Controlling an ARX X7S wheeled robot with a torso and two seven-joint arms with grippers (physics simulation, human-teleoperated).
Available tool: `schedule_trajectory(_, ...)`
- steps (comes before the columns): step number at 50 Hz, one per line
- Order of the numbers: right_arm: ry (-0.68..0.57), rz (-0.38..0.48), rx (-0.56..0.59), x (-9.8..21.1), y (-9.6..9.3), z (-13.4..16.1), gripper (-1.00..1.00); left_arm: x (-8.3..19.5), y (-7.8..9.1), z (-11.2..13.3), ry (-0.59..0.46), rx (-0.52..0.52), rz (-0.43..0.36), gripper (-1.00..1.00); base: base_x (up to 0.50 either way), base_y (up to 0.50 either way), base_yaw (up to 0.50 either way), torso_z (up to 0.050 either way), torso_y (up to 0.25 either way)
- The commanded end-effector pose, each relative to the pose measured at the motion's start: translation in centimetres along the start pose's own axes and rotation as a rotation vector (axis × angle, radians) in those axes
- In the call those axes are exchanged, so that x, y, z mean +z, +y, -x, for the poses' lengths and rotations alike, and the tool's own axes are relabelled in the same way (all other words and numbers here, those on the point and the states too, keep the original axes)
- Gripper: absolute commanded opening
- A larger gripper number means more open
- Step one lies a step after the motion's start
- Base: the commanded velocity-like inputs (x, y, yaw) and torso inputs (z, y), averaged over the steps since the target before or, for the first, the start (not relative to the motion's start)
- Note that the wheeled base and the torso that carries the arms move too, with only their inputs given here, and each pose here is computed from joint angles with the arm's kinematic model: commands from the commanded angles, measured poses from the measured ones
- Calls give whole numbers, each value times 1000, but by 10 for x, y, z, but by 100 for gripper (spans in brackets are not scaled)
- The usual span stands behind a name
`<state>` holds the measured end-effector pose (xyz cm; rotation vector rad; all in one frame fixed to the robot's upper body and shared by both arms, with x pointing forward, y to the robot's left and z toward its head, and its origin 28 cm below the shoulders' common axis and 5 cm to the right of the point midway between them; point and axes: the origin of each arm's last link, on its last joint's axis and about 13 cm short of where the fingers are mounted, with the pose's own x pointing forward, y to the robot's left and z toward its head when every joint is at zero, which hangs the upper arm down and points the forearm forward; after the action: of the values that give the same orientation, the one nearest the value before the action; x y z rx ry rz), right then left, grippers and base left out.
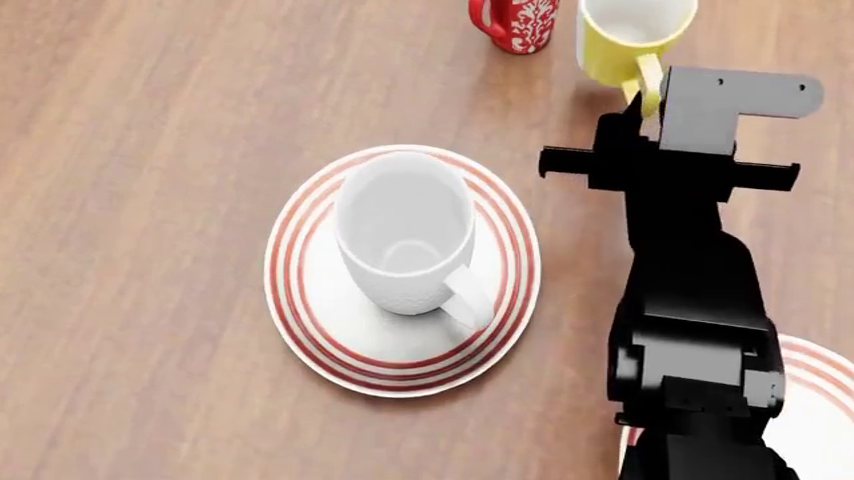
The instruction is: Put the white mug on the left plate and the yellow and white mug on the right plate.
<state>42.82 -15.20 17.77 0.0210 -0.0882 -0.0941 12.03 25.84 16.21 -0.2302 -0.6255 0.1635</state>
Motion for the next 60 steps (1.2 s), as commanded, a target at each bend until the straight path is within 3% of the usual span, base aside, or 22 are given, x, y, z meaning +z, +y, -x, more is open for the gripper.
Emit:
schedule_trajectory(1, -158, -35, 7, 5, -4, -1, -100, -1, 0, 0, 3, -1, 1, 100, 0, 0, 0, 0, 0)
schedule_trajectory(17, -272, -2, 12, 21, -7, 30, -100, -1, -1, 0, 4, -4, 0, 100, 0, 0, 0, 0, 0)
schedule_trajectory(28, -281, 70, -7, 21, -7, 55, -100, -1, 0, -1, 2, -4, 1, 100, 0, 0, 0, 0, 0)
schedule_trajectory(32, -230, 91, -5, 20, -7, 66, -100, -1, -1, -2, 3, -3, 1, 100, 0, 0, 0, 0, 0)
schedule_trajectory(50, -230, 91, -5, 20, -7, 67, -100, -1, -1, -2, 3, -3, 1, 100, 0, 0, 0, 0, 0)
schedule_trajectory(54, -272, 26, 45, 10, -16, 103, -100, -2, 0, 4, 7, 21, -6, 100, 0, 0, 0, 0, 0)
schedule_trajectory(60, -257, 55, 70, 1, -24, 130, -100, -2, -4, 3, 5, 0, -10, 100, 0, 0, 0, 0, 0)
